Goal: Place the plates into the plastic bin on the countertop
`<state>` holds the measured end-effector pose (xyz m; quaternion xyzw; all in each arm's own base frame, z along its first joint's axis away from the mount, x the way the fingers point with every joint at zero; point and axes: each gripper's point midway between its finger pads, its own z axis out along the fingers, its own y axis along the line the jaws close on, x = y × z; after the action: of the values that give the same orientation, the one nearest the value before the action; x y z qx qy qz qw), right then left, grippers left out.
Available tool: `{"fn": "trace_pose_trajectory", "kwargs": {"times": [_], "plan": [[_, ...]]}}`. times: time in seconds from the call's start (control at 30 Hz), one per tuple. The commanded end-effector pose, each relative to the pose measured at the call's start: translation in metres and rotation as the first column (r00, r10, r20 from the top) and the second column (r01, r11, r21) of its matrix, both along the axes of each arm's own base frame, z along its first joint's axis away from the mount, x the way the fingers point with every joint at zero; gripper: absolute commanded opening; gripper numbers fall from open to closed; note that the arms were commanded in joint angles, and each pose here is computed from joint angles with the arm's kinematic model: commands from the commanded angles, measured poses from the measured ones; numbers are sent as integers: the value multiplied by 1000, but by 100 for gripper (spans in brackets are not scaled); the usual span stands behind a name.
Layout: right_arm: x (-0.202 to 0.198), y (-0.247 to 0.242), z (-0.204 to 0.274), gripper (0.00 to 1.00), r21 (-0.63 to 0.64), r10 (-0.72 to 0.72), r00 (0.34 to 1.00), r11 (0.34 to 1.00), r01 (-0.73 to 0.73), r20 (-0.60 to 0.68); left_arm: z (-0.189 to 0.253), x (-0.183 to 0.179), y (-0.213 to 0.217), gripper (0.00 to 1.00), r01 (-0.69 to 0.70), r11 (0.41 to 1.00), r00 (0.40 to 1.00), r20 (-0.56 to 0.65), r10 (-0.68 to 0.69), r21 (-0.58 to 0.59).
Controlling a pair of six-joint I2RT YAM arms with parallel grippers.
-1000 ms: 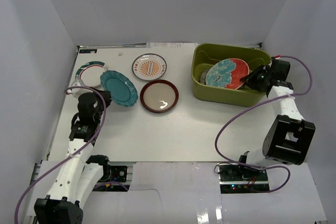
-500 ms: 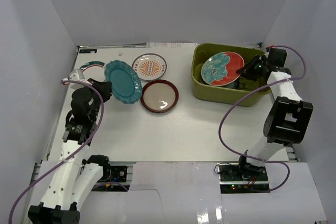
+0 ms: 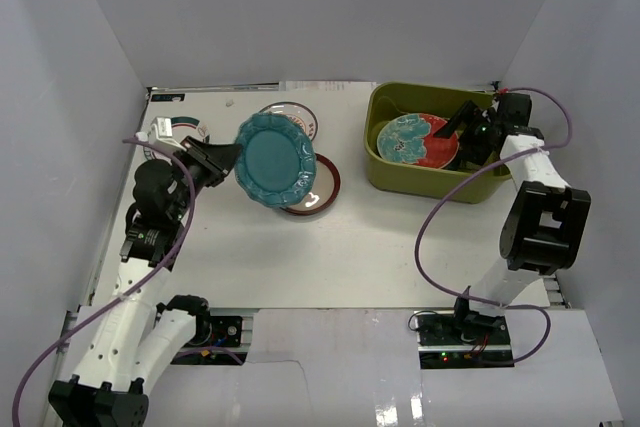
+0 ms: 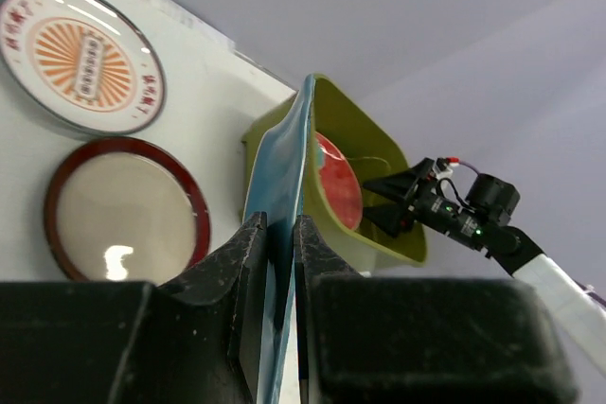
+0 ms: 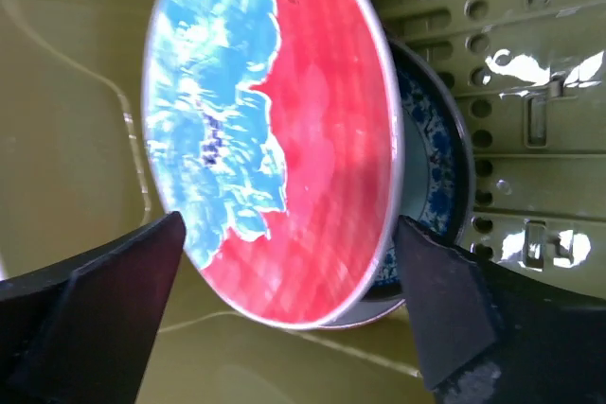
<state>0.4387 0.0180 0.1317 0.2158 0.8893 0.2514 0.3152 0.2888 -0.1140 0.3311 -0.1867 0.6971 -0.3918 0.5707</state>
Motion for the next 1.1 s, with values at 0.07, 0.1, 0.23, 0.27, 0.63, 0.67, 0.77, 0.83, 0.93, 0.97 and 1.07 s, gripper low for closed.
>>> {"fn": "trace_pose_trajectory", "kwargs": {"times": [0.07, 0.1, 0.23, 0.27, 0.63, 0.67, 0.77, 0.83, 0.93, 0.97, 1.07], "plan": [[8, 0, 97, 90, -77, 30, 960, 997, -9, 277, 95, -16, -31, 0, 215, 957, 952, 261, -162, -193], [-2, 7, 109, 90, -66, 51, 948, 997, -32, 314, 95, -17, -36, 0, 252, 947, 946, 258, -197, -201], [-30, 42, 137, 90, 10, 150, 879, 985, -174, 452, 97, -12, -51, 0, 349, 900, 922, 270, -279, -260], [-34, 55, 150, 90, 20, 192, 835, 972, -235, 515, 94, -11, -53, 0, 361, 892, 919, 264, -292, -271], [-144, 234, 181, 90, 97, 555, 478, 578, -810, 681, 90, 3, -71, 0, 461, 817, 883, 267, -385, -346], [-147, 237, 182, 90, 111, 550, 474, 565, -817, 687, 90, 2, -71, 0, 462, 818, 883, 268, -386, -343], [-153, 248, 185, 90, 130, 547, 454, 529, -839, 703, 88, 3, -72, 0, 466, 815, 881, 268, -391, -344], [-156, 257, 183, 90, 152, 554, 458, 509, -847, 696, 86, 3, -74, 0, 478, 807, 875, 267, -404, -346], [-163, 269, 179, 90, 169, 571, 436, 459, -872, 696, 78, 5, -76, 0, 479, 803, 876, 252, -411, -356], [-161, 268, 177, 90, 173, 562, 452, 478, -861, 693, 78, 5, -75, 0, 477, 802, 877, 252, -408, -359], [-153, 260, 176, 90, 172, 520, 512, 567, -806, 684, 76, 4, -75, 0, 476, 802, 877, 253, -407, -360]]}}
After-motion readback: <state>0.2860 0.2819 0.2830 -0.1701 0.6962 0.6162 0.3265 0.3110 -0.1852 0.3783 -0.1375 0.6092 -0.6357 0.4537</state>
